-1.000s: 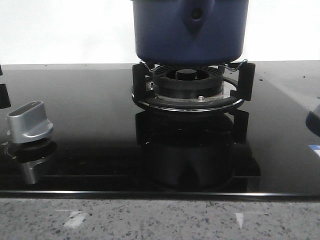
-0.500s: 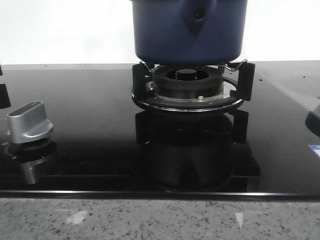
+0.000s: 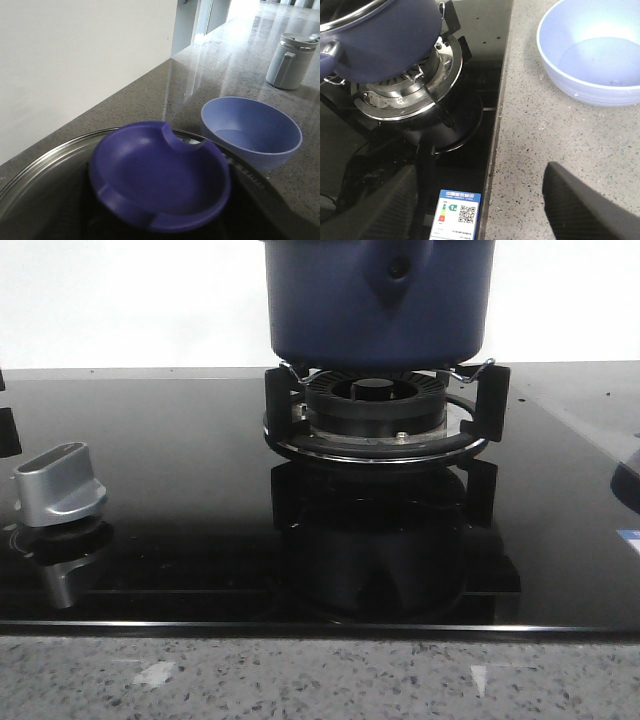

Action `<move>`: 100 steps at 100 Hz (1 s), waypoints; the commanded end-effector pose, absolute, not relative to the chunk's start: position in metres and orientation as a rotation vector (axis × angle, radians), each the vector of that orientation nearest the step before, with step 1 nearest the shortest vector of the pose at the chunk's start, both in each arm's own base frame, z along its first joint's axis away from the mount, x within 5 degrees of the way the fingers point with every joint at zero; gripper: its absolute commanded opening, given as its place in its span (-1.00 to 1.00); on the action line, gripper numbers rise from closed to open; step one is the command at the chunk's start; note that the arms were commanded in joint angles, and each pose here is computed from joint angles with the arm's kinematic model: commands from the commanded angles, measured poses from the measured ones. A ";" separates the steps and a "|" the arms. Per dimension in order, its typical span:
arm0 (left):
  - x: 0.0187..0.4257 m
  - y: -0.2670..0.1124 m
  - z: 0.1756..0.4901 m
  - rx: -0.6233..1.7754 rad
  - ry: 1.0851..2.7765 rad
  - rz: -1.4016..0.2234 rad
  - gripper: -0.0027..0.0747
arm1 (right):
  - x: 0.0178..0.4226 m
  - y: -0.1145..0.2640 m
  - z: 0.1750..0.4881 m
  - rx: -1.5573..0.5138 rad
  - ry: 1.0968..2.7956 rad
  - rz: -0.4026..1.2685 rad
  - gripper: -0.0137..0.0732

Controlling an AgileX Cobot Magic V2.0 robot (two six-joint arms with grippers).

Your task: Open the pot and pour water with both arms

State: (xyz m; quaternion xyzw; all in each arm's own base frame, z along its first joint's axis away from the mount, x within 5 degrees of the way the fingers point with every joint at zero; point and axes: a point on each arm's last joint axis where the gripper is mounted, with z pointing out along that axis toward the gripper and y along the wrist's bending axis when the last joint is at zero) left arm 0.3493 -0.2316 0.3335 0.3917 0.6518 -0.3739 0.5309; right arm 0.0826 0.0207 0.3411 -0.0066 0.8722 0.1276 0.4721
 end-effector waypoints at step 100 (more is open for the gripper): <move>0.312 -0.117 0.464 0.693 1.280 -0.684 -0.14 | 0.127 -0.003 0.370 0.128 2.154 0.039 0.41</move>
